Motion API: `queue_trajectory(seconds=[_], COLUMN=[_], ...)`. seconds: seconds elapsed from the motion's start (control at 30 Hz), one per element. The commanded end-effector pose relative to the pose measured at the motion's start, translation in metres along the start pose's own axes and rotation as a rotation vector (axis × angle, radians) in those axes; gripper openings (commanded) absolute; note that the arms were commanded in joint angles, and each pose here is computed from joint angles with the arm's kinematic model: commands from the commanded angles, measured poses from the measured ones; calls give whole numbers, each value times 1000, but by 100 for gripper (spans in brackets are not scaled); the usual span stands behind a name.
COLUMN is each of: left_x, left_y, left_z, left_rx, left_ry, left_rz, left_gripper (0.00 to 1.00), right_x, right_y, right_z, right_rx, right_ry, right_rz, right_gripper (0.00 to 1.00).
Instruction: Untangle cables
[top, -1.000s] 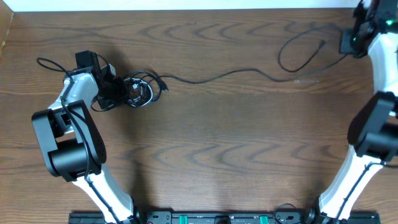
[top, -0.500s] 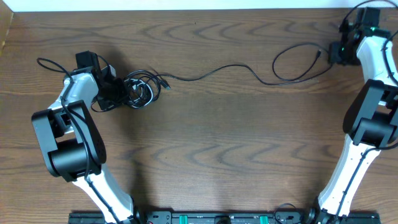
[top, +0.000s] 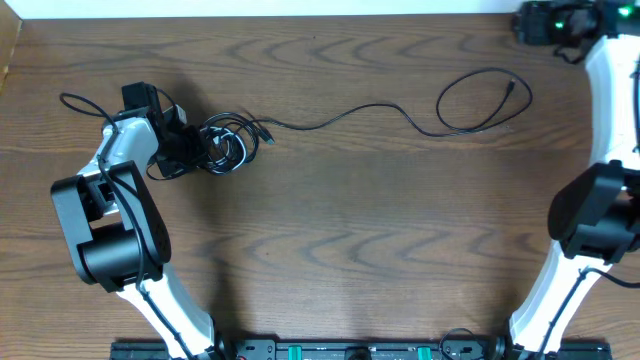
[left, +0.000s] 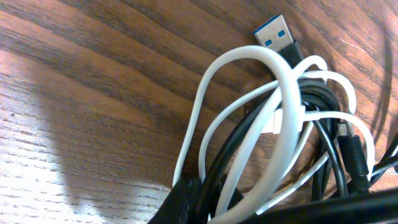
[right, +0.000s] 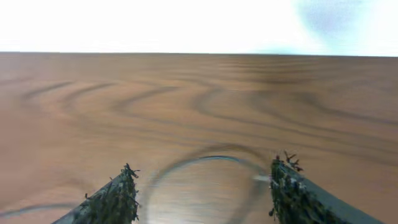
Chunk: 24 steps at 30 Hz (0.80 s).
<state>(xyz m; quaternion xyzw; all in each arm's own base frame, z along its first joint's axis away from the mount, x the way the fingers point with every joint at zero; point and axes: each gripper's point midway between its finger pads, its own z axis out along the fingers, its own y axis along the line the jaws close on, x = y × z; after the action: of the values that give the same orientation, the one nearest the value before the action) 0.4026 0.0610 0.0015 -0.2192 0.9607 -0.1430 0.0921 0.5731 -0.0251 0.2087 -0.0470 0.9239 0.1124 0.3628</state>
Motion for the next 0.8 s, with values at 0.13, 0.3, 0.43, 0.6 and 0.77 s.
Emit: queue_trajectory(seconds=[0.13,0.3,0.43,0.6,0.77], left_x=[2,3,5,9,15], left_y=[6,6,7,4,-6], left_z=[-1,-1,-1,1,4], left_rx=[-24,-24,-26,-27,-25], left_ry=[5,7,15,27,45], left_rz=[-10,-10,-12,-3,27], left_gripper=[13,14,13,13,11], right_x=[17,39,66,85,92], right_y=[140,217,271,308,319], right_z=[30,35,31,26,27], right_rx=[-343,-453,-549,-633,-664], right_ry=[45,46,53,49,52], right_rz=[-234,-567,-829,-958,-974], right_gripper=[75,75,69,40,23])
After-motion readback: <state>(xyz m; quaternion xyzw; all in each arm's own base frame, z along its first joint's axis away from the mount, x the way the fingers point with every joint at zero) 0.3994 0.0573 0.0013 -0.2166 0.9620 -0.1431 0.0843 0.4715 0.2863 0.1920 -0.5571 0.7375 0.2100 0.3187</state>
